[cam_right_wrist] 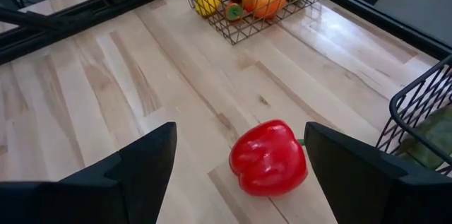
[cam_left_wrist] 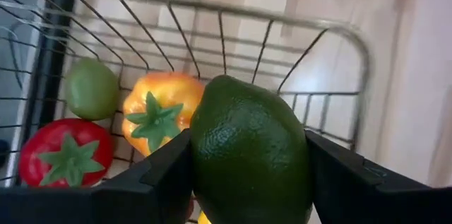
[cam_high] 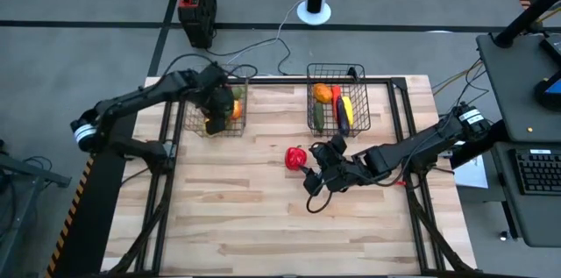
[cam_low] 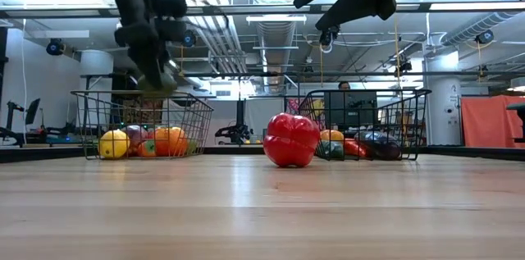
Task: Sort produce into baskets
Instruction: Put the green lime into the left yellow wire basket
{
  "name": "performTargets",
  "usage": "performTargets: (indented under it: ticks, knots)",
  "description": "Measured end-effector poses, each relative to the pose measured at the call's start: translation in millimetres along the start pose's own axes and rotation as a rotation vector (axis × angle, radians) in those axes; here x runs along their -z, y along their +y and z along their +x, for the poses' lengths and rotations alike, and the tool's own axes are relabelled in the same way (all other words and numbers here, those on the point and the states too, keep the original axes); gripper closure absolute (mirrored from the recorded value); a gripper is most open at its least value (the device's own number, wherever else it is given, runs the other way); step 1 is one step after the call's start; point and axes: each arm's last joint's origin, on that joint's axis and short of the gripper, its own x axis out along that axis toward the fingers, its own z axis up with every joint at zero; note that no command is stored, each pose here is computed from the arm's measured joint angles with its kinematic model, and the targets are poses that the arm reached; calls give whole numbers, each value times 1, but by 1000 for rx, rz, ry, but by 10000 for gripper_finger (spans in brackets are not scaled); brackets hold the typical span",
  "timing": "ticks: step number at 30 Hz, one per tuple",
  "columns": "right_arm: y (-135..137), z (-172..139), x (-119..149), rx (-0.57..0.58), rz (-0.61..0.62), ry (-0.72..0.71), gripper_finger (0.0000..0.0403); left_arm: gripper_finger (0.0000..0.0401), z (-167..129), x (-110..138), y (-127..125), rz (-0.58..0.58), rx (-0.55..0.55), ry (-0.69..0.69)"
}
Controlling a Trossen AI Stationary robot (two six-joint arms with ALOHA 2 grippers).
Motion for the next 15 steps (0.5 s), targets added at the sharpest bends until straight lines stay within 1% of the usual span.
performTargets:
  ticks: [7, 15]
  knots:
    - [-1, 1, 1, 2, 1, 3, 97, 188, 28, -6, 7, 30, 38, 89]
    - [-1, 1, 3, 5, 5, 8, 97, 184, 37, -8, 9, 33, 47, 111]
